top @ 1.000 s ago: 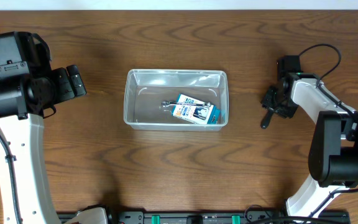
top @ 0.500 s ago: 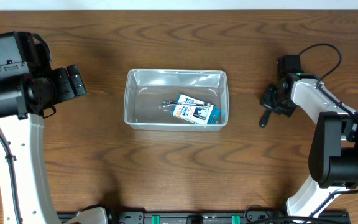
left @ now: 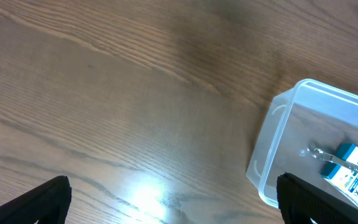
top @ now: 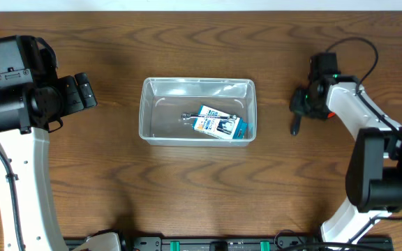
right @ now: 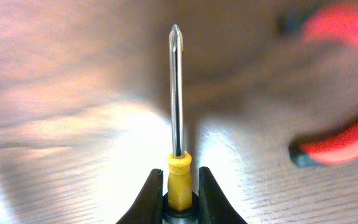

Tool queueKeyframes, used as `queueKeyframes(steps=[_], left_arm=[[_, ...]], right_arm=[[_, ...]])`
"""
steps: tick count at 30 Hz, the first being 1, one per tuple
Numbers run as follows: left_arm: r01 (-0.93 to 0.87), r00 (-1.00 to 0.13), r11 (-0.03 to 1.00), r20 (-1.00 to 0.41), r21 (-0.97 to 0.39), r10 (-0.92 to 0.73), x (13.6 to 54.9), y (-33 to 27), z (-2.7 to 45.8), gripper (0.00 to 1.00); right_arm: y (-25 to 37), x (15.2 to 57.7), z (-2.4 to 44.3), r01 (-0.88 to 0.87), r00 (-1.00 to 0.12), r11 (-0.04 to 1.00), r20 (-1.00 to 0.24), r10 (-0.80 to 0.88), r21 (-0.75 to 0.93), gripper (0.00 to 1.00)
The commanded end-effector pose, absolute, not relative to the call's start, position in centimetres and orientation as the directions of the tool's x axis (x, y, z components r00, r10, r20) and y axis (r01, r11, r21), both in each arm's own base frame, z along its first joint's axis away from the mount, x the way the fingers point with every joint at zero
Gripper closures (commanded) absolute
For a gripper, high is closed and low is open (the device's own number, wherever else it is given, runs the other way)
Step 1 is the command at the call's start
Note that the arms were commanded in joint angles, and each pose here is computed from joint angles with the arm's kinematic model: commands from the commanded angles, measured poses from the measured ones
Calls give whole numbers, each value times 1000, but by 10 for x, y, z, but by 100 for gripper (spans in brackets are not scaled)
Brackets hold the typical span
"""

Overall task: Pack container
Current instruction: 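Carry the screwdriver left and release it into the container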

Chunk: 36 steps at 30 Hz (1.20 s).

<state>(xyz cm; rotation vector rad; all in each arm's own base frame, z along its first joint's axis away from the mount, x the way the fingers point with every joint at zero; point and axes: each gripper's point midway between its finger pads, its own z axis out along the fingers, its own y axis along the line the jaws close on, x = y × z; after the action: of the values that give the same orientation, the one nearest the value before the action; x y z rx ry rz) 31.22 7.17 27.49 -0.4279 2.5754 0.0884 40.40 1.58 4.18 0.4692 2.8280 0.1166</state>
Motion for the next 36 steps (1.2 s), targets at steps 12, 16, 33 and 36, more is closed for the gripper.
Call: queueKeyframes(steps=[12,16,33,36], left_arm=[[-330,-806,944,-518,-8,-287,315,77,275,2],[-331,-803,944,-523,-9,-286,316,77,276,2],[-331,-803,944,-523,-9,-286,316,77,276,2],[-331,-803,944,-523,-9,-286,316,77,275,2]], right_arm=[[226,412,208,-756,-415,637,-643,-643,-150,99],[272,392,190,-864,-240,450,-601,-762,-225,99],[320,357,67,-971,-139,205,-411,-901,-120,68],[317,363,79,-964,-138,218,-417,-898,-152,5]])
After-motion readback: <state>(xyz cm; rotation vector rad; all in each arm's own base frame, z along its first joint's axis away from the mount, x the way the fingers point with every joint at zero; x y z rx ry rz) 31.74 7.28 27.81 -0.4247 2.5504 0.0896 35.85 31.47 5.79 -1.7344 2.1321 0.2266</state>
